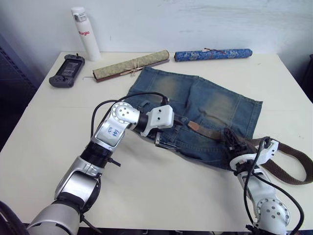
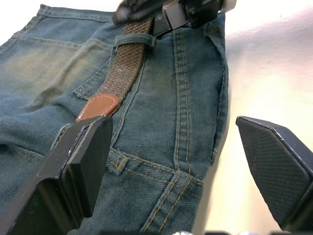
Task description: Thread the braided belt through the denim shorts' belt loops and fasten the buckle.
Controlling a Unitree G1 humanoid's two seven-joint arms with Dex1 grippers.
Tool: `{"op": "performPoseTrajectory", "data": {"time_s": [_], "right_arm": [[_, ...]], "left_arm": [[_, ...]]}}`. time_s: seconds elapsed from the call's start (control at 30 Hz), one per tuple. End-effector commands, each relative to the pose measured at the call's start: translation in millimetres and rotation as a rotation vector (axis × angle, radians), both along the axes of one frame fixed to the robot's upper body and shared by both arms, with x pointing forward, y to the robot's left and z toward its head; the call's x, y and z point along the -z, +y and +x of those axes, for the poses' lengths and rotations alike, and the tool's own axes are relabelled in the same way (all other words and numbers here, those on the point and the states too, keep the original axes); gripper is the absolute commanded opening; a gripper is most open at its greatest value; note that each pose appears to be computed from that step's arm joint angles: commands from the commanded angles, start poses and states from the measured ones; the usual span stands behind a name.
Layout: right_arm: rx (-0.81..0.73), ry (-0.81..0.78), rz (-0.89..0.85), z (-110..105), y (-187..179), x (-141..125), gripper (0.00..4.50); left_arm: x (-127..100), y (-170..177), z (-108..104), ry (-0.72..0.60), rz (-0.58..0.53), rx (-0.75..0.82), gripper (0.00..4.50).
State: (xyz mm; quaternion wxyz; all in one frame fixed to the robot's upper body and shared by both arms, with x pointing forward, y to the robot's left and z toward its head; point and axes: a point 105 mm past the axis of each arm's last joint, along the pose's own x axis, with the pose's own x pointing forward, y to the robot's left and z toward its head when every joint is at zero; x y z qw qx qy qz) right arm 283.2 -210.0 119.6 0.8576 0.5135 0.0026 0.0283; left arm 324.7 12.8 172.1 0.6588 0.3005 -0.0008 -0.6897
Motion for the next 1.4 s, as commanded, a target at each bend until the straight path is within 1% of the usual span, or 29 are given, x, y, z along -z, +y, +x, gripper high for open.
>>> {"op": "performPoseTrajectory", "data": {"time_s": [0.03,0.1,0.13,0.23,0.37,0.43,0.5,0.53,0.57,0.63,0.73,0.8,0.9,1.0,1.07,1.17,1.2,1.23,1.3,1.33,1.37,1.4], "right_arm": [[-0.043,-0.01,-0.035,-16.3,-3.2,-11.1,4.4],[-0.174,-0.003,-0.111,-36.3,9.6,-16.9,4.4],[-0.217,0.011,-0.127,-45.8,12.5,-17.1,4.4],[-0.307,0.032,-0.162,-64.7,16.1,-19.1,4.4],[-0.415,0.029,-0.291,-76.5,23.1,-27.0,4.4],[-0.498,-0.027,-0.454,-79.0,31.7,-38.0,4.4],[-0.597,-0.076,-0.679,-78.0,40.0,-47.5,4.4],[-0.628,-0.079,-0.758,-77.5,41.5,-47.8,4.4],[-0.661,-0.077,-0.923,-73.8,41.0,-45.6,4.4],[-0.737,-0.091,-1.163,-68.4,41.5,-41.7,4.4],[-0.832,-0.109,-1.386,-63.4,42.5,-33.5,4.4],[-0.873,-0.121,-1.489,-59.6,43.4,-27.2,4.4],[-0.942,-0.111,-1.624,-54.7,41.0,-9.2,4.4],[-0.912,-0.053,-1.707,-41.7,27.2,6.3,4.4],[-0.911,-0.007,-1.753,-37.7,20.3,16.6,4.4],[-0.878,0.05,-1.816,-30.0,6.3,22.3,3.64],[-0.866,0.057,-1.831,-27.7,3.2,22.0,3.06],[-0.857,0.055,-1.848,-25.6,1.5,21.0,2.65],[-0.883,-0.007,-1.922,-24.8,3.2,17.7,1.69],[-0.902,-0.038,-1.95,-25.7,4.7,16.9,1.12],[-0.927,-0.07,-1.975,-27.9,6.1,16.6,0.82],[-0.974,-0.109,-2.005,-33.5,5.5,16.8,0.73]], "left_arm": [[-11.2,-4.5,-4.4,-0.053,-0.013,0.032,4.5],[-10.9,-5.6,-4.5,-0.049,-0.014,0.037,4.5],[-11.9,-6.6,-4.4,-0.042,-0.023,0.037,4.5],[-14.7,-8.8,-4.9,-0.027,-0.041,0.041,4.5],[-12.4,-8.4,-5.5,-0.033,-0.022,0.051,4.5],[-11.7,-6.9,-4.8,-0.029,-0.022,0.049,4.5],[-12.2,-3.4,-2.7,-0.015,-0.032,0.035,4.5],[-12.6,-2.2,-2.1,-0.01,-0.036,0.031,4.5],[-13.1,0.2,-0.7,-0.005,-0.041,0.022,4.5],[-13.4,5.5,0.9,0.0,-0.043,0.012,4.5],[-13.6,12.8,1.7,0.003,-0.039,-0.001,4.5],[-15.3,17.0,2.8,0.006,-0.045,-0.019,4.5],[-17.9,23.0,3.6,0.005,-0.053,-0.04,4.5],[-19.9,27.6,1.4,0.011,-0.063,-0.043,4.5],[-20.6,31.2,0.0,0.013,-0.064,-0.048,4.5],[-20.5,34.9,0.7,0.014,-0.062,-0.067,4.5],[-20.1,35.6,1.0,0.013,-0.059,-0.071,4.5],[-19.8,35.9,1.3,0.013,-0.058,-0.074,4.5],[-19.4,35.1,2.3,0.013,-0.059,-0.079,4.5],[-19.2,34.6,2.7,0.012,-0.059,-0.08,4.5],[-18.9,33.9,3.0,0.013,-0.06,-0.08,4.5],[-18.3,32.7,3.1,0.012,-0.059,-0.077,4.5]]}}
